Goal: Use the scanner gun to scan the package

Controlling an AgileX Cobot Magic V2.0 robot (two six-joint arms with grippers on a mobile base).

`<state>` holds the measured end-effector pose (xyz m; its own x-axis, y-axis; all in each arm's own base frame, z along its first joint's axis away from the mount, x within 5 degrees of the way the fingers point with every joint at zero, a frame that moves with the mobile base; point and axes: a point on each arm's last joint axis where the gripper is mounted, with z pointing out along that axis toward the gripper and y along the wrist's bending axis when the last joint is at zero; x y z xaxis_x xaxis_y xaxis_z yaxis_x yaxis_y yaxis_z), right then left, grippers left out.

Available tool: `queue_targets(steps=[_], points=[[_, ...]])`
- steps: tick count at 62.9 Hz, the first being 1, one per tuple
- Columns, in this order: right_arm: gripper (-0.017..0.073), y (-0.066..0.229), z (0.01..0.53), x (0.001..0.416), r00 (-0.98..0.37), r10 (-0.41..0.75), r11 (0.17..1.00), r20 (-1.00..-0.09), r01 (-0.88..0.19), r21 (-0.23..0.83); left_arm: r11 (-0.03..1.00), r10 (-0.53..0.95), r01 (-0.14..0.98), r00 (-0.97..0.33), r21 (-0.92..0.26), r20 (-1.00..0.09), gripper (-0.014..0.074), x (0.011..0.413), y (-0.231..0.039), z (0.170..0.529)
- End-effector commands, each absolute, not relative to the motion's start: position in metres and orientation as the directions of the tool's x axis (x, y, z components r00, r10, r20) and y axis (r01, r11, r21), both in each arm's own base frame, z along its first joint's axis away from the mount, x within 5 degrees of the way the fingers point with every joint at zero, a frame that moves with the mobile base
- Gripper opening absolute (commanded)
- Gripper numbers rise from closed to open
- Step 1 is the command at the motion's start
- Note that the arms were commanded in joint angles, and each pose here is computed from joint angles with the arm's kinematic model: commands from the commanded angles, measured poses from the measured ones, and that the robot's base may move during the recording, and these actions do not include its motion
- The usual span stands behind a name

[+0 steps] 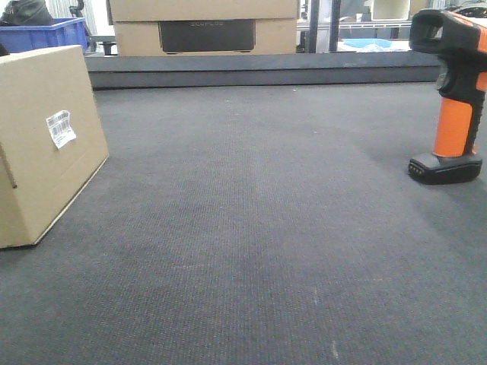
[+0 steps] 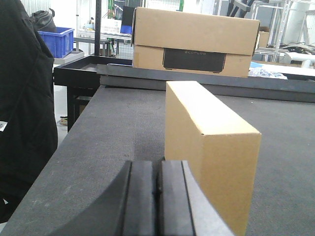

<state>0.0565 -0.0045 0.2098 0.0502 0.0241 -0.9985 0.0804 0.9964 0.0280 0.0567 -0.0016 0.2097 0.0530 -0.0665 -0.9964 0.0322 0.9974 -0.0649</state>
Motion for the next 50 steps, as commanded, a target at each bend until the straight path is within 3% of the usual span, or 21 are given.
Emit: queue_targets(steps=[1,35,50], points=[[-0.0162,-0.005,0.212,0.056,0.075,0.024,0.996,-0.997,0.079,0.029,0.997,-0.068,0.038,0.072,-0.065,-0.995,-0.0111,0.056,-0.002,0.212],[-0.0162,-0.005,0.212,0.056,0.075,0.024,0.996,-0.997,0.079,0.029,0.997,-0.068,0.043,0.087,-0.065,-0.994,-0.0111,0.056,-0.002,0.214],[-0.0162,-0.005,0.212,0.056,0.075,0.024,0.996,-0.997,0.079,0.029,0.997,-0.063,0.029,-0.080,-0.065,-0.995,-0.0111,0.043,-0.001,0.277]])
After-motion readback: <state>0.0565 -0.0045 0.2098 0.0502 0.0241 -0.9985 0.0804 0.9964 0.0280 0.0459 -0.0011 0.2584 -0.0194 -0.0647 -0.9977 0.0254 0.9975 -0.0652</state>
